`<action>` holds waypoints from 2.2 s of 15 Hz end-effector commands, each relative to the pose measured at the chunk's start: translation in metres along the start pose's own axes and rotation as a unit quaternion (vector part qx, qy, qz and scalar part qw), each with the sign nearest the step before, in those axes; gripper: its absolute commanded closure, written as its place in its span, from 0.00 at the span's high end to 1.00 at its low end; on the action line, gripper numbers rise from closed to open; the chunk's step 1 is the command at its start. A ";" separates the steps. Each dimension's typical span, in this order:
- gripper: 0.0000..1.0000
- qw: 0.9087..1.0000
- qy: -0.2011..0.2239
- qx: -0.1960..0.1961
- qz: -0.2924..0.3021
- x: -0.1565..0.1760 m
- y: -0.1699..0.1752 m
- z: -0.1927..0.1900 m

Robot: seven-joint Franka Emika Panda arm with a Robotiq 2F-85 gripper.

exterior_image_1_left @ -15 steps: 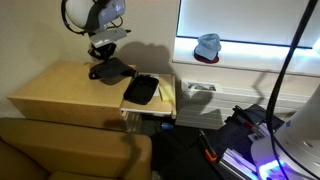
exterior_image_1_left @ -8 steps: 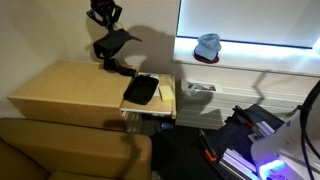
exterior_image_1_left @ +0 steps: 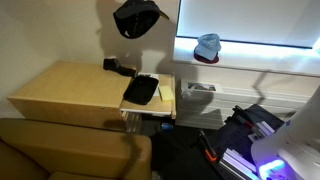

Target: Pick the caps on top of the cabinet, pile them on top of the red cap then close the drawer

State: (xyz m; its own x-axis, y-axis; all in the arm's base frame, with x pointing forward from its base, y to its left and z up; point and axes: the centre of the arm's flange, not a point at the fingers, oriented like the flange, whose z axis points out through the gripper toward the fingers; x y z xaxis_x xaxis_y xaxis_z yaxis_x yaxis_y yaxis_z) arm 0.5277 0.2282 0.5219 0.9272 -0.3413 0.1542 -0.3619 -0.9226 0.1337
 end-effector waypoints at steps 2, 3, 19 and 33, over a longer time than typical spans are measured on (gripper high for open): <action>0.06 0.999 -0.002 -0.003 0.047 -0.034 0.012 -0.009; 0.06 0.998 0.000 -0.004 0.056 -0.048 0.014 -0.011; 0.02 0.911 -0.022 -0.026 0.411 -0.145 0.091 0.087; 0.02 0.824 -0.021 -0.043 0.564 -0.223 0.030 0.183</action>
State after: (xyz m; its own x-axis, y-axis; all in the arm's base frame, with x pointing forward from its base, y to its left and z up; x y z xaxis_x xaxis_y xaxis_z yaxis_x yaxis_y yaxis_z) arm 0.3062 0.2424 0.3834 0.0904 -0.9824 0.1632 -0.9959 -0.0885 0.0193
